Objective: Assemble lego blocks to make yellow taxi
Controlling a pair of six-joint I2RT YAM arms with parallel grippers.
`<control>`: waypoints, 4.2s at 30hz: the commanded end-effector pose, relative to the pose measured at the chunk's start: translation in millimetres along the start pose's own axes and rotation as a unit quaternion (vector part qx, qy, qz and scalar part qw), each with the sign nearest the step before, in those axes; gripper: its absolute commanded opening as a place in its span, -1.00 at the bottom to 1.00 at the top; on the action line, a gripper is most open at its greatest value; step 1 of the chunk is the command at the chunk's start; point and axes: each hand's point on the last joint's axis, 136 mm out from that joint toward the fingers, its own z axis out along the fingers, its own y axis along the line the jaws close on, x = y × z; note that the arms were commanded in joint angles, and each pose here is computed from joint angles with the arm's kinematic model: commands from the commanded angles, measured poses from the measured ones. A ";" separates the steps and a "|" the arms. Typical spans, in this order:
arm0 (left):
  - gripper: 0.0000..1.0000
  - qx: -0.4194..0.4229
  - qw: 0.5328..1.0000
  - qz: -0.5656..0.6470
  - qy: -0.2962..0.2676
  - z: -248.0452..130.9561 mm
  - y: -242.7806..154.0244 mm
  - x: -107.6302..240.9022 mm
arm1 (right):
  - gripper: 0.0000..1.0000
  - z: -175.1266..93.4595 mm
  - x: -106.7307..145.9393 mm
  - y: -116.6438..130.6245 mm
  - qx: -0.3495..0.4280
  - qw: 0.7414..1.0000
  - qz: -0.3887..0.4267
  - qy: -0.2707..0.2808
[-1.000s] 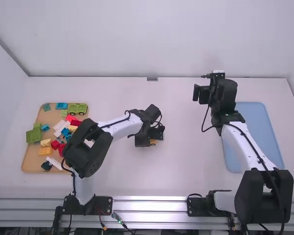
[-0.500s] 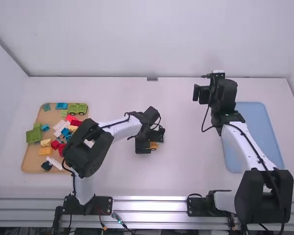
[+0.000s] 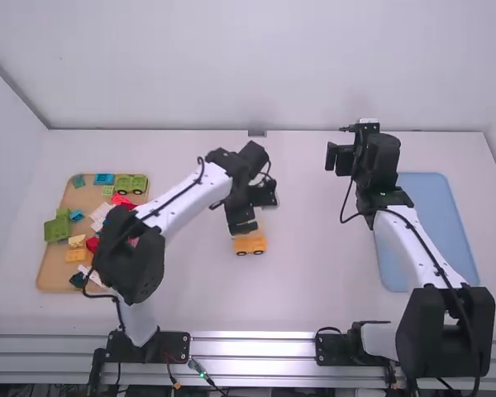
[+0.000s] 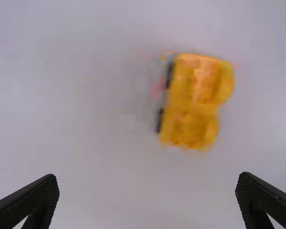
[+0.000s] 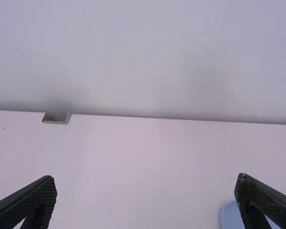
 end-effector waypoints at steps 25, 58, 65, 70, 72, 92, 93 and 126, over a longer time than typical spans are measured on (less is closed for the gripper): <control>0.98 -0.083 0.493 -0.866 -0.022 -37.3 118.8 386.1 | 0.98 -1.0 -21.1 2.4 -0.004 1.000 0.003 -0.022; 0.98 -0.031 0.292 -0.954 -0.063 20.2 96.5 434.7 | 0.98 -0.7 -16.4 2.6 -0.004 1.000 0.003 -0.013; 0.99 -0.061 0.221 -0.973 -0.029 23.0 85.2 448.5 | 0.98 -0.7 -14.6 2.6 -0.004 1.000 0.004 -0.009; 0.71 -0.078 0.191 -0.978 -0.015 22.3 80.1 456.0 | 0.98 -0.7 -14.5 2.6 -0.004 1.000 0.004 -0.009; 0.51 -0.082 0.181 -0.980 -0.019 22.2 82.8 456.4 | 0.97 -0.7 -14.6 2.6 -0.004 1.000 0.004 -0.009; 0.34 -0.082 0.159 -0.984 -0.014 38.7 85.5 462.9 | 0.98 -0.5 -14.1 2.6 -0.004 1.000 0.004 -0.008; 0.33 -0.079 0.158 -0.984 -0.009 42.5 84.1 462.8 | 0.97 -0.5 -14.1 2.7 -0.005 1.000 0.003 -0.008; -0.06 -0.109 0.102 -0.989 0.006 70.3 92.7 467.7 | 0.98 -0.5 -13.3 2.7 -0.005 1.000 0.004 -0.007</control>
